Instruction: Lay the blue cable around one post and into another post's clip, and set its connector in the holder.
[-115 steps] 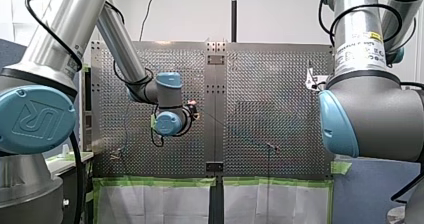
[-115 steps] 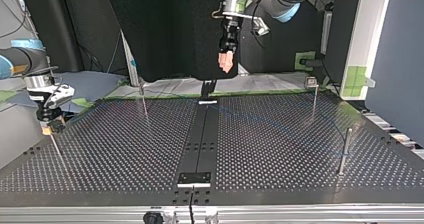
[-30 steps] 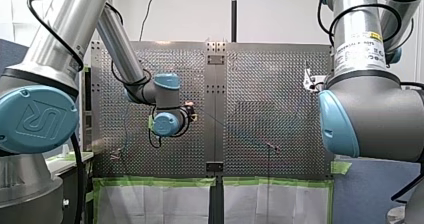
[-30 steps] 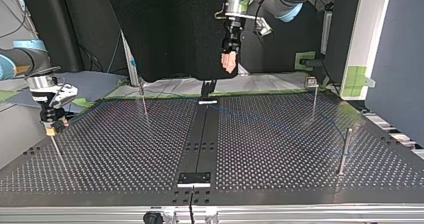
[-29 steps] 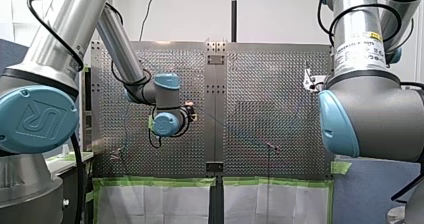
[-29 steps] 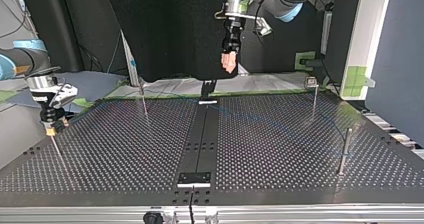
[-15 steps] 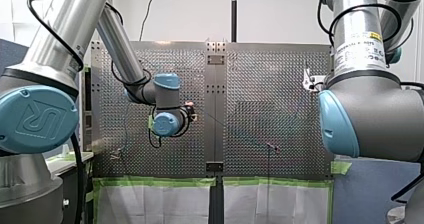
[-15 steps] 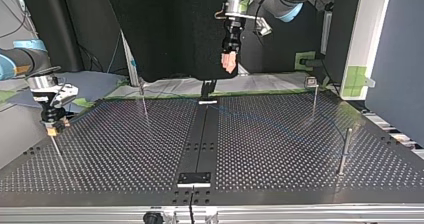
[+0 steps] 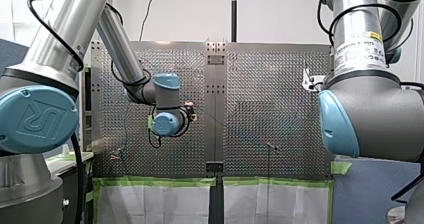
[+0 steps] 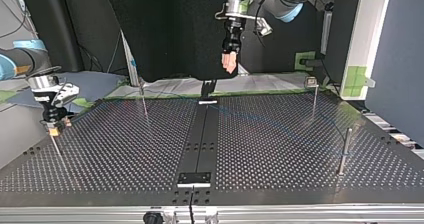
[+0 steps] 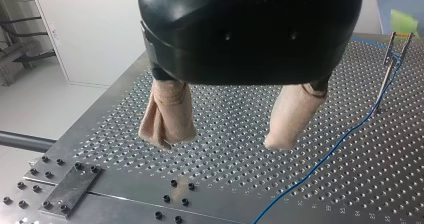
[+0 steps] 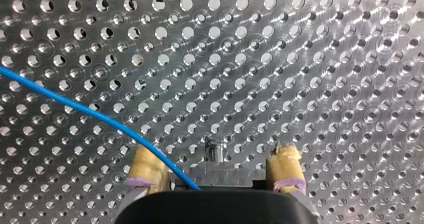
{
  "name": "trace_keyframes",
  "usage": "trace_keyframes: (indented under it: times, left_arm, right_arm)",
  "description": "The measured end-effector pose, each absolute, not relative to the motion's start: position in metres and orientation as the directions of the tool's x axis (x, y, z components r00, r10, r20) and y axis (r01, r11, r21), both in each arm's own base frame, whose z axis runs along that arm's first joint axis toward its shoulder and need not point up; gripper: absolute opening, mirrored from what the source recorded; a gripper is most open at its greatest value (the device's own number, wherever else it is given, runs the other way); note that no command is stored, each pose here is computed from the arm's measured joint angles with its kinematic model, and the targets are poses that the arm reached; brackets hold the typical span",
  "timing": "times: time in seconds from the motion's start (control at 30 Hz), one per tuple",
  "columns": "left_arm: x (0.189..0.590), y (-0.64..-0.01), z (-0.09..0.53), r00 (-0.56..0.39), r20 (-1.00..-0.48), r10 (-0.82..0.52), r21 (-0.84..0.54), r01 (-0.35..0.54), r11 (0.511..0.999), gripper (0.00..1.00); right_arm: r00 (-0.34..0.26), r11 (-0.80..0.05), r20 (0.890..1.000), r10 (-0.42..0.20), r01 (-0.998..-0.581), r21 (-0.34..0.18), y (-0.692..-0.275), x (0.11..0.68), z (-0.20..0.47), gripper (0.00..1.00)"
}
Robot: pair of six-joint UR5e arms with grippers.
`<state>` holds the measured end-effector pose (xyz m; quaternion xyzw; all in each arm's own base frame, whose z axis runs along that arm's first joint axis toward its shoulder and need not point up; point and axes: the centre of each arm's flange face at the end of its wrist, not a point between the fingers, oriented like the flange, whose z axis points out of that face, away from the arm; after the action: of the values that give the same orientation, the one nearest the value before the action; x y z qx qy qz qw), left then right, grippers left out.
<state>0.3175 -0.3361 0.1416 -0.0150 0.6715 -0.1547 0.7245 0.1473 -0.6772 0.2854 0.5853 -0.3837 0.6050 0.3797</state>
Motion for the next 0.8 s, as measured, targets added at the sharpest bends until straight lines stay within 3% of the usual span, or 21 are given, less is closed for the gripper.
trace_keyframes:
  times: [0.8]
  left_arm:
    - [0.3193,-0.3345,0.1417,0.052,-0.968,-0.244,-0.23,0.2,0.953,1.0]
  right_arm:
    - [-0.019,-0.454,1.0,0.016,-0.891,-0.009,-0.6749,0.1555,0.2857,0.99]
